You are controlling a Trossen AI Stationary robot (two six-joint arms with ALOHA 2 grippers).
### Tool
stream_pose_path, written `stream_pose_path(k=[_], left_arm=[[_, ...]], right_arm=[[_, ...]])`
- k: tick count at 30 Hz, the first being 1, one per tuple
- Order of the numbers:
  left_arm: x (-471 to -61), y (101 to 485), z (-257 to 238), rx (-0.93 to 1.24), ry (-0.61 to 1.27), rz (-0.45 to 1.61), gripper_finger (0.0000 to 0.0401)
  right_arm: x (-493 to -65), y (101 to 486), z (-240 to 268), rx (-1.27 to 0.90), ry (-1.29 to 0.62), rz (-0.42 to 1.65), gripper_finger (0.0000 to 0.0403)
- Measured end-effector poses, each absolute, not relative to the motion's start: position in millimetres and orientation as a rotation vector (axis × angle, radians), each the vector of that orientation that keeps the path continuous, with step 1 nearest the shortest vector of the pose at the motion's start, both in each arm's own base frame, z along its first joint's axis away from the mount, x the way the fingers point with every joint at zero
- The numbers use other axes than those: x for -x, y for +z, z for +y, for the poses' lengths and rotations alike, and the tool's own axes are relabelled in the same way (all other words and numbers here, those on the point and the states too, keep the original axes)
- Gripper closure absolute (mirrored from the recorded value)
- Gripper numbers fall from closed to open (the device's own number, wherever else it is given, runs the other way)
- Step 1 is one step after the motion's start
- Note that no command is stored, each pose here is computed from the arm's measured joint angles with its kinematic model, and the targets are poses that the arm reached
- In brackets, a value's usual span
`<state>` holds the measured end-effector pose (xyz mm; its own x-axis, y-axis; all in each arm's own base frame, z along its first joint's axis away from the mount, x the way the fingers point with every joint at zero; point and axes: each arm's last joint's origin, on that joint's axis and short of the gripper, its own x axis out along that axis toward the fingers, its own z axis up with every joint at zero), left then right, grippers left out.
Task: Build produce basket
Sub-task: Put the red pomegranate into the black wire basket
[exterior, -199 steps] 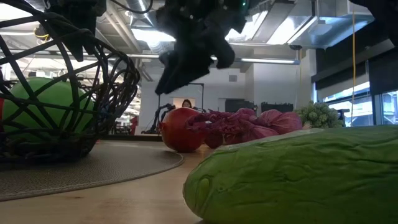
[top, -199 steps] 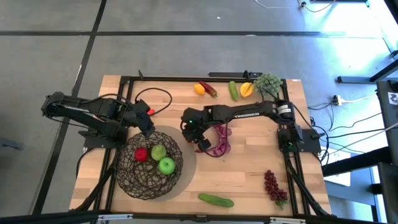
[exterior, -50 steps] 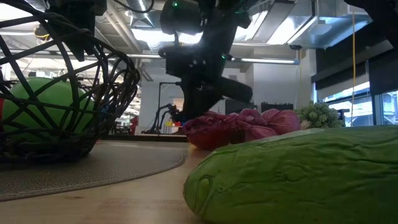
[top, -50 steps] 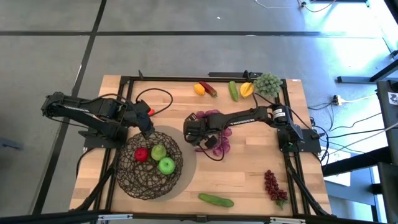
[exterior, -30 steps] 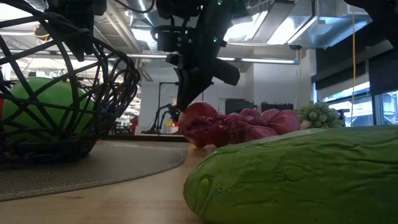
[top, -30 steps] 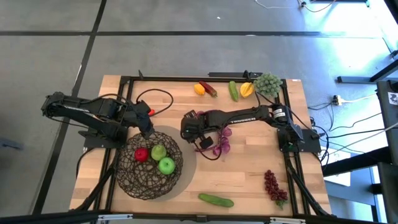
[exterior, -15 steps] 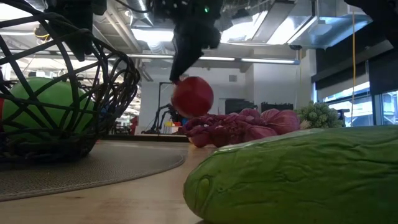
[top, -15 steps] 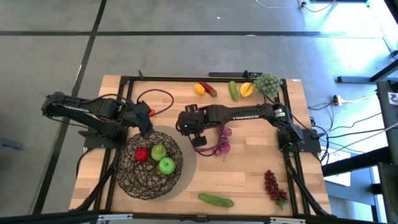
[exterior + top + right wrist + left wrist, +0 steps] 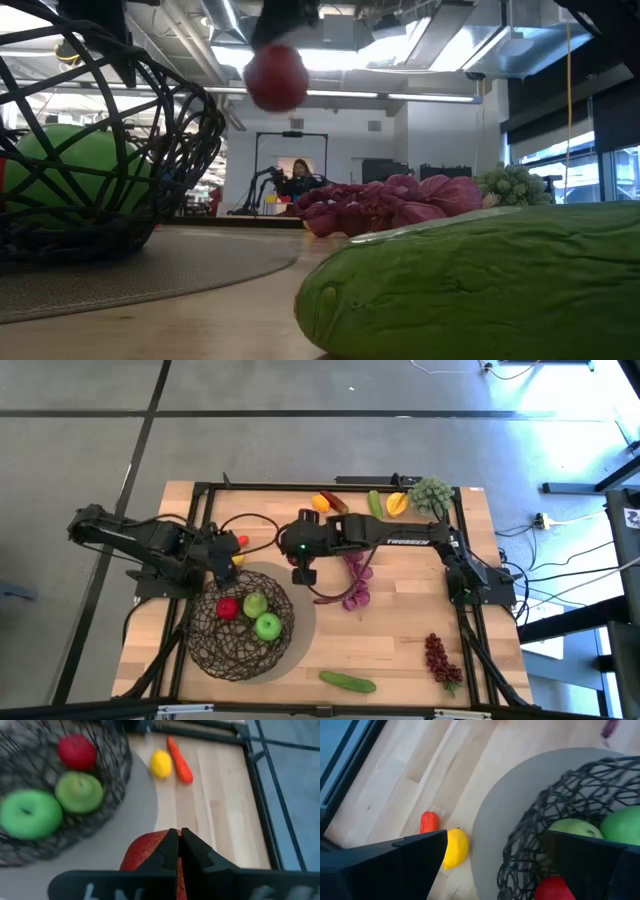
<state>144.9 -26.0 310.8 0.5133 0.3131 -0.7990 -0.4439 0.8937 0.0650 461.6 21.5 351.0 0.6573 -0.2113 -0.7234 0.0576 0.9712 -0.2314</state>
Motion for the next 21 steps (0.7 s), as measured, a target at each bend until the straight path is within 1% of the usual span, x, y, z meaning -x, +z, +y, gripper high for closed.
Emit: stream_pose_path(k=[3,7,15,18,21], left_arm=[[-134.1,316.9,-28.0,0.169,0.416,0.880,0.0077],[-115.4,327.2,-27.4,0.216,0.360,0.790,0.0077],[-83.7,340.0,-18.3,0.308,0.306,0.650,0.0077],[-76.9,342.1,-16.3,0.311,0.272,0.631,0.0077],[-75.5,342.1,-17.7,0.282,0.190,0.658,0.0077]], right_arm=[[-461.5,362.4,32.3,0.179,-0.130,0.781,0.0403],[-465.5,367.7,46.9,0.166,-0.074,0.700,0.0403],[-475.4,385.8,76.0,0.093,0.050,0.456,0.0403],[-480.7,389.4,87.2,0.034,0.062,0.370,0.0403],[-494.4,380.7,98.9,0.003,0.064,0.284,0.0403]])
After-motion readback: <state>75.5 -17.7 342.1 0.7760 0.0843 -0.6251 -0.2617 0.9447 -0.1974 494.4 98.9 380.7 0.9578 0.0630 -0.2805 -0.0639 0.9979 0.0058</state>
